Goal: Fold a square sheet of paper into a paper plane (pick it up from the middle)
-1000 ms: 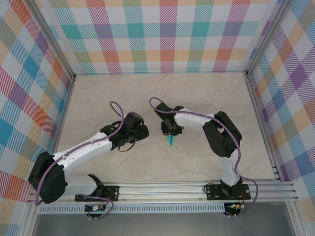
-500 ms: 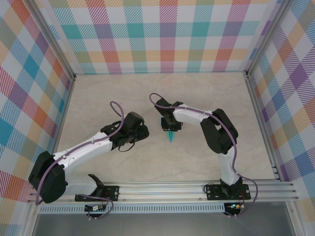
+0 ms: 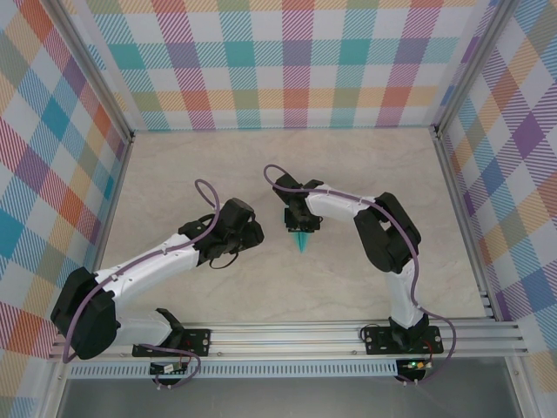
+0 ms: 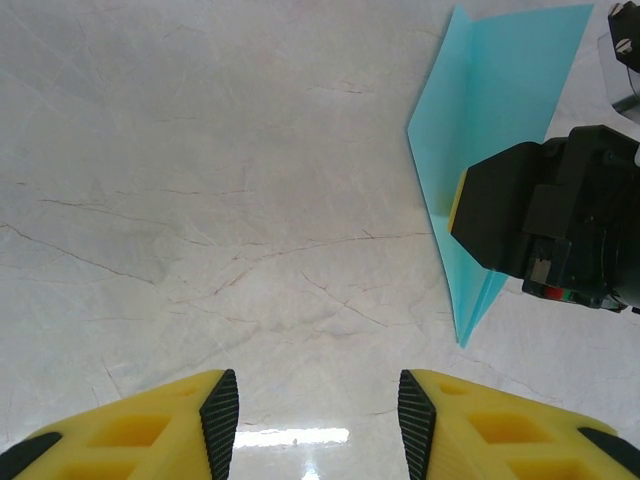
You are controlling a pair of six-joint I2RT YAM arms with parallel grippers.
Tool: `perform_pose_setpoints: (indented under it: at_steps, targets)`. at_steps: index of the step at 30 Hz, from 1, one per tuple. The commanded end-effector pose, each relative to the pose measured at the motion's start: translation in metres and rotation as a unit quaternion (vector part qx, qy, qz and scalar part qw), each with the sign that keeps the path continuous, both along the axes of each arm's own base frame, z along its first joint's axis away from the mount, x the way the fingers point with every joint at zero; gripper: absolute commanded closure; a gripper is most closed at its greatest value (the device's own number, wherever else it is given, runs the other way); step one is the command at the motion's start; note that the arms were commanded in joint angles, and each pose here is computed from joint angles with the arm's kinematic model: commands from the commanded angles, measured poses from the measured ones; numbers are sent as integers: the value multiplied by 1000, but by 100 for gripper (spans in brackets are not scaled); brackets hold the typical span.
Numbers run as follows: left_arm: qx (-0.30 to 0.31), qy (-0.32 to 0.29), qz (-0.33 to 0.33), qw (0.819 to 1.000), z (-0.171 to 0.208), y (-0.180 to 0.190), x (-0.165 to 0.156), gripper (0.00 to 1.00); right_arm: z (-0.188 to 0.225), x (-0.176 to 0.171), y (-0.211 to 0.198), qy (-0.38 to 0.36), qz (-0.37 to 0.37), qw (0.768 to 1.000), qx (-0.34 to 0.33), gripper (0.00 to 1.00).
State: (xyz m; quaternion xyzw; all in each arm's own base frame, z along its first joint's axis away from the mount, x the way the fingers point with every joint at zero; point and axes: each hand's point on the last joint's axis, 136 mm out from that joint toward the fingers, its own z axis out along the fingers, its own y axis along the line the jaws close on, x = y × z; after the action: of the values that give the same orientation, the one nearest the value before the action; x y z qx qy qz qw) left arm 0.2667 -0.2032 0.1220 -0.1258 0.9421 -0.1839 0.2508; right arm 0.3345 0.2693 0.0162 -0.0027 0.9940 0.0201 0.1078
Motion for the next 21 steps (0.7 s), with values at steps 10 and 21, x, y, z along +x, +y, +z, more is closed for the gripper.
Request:
perform_pose_setpoints:
  at_steps: [10,21]
  targets:
    - [42,-41,21,998,17,29,4,47,78,-7,0,-44,15,998,50,47]
    - [98,-81,38,991,32,59,6,38,195,-16,-59,-243,-5,967,70,25]
